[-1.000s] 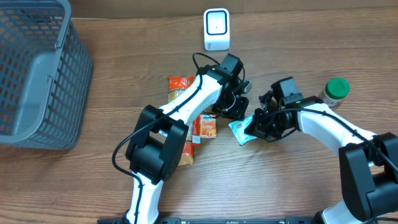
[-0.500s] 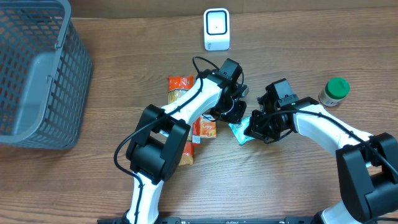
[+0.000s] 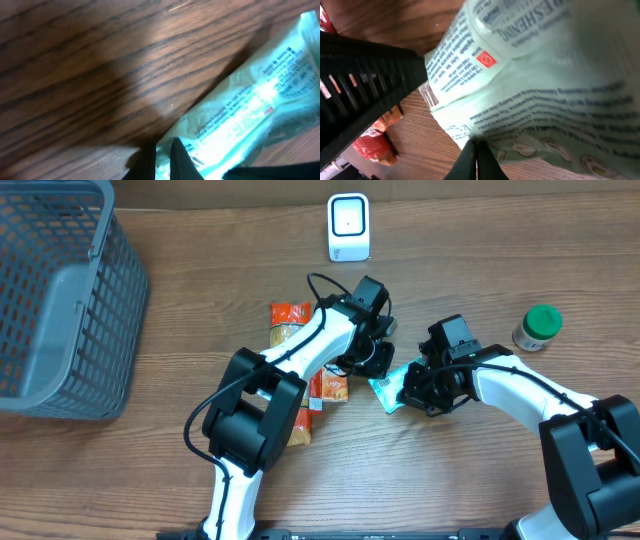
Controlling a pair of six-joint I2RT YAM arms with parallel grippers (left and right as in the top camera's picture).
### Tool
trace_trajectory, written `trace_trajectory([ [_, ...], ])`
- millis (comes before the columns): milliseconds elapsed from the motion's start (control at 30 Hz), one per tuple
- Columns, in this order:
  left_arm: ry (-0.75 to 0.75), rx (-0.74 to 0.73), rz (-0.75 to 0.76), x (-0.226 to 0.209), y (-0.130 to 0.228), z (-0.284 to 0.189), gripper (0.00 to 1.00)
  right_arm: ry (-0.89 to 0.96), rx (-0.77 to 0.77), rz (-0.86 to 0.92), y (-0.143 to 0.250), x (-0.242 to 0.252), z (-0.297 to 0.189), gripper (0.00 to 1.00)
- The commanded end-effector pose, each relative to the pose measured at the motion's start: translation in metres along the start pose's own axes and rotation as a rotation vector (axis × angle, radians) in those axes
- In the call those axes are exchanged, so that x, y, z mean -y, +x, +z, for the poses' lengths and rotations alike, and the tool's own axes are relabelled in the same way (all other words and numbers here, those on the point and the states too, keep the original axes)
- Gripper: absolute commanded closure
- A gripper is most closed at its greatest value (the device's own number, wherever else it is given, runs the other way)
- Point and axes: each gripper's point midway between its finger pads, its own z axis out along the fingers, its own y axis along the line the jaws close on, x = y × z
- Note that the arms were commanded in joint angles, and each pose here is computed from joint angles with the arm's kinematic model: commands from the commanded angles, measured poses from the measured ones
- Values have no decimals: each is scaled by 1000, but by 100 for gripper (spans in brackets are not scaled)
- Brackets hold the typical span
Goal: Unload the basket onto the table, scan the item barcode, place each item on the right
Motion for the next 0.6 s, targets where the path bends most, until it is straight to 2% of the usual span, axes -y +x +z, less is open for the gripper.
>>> trace_trajectory([
  [0,-29,-32,-39,-9,12,16,96,66,16,12,3,15,0,96],
  [300,-62,-7,-53,-20,4,11,96,95,-14,-32,10,21,0,96],
  [567,-66,10,-152,-42,-24,-52,96,99,-22,-53,12,23,0,96],
])
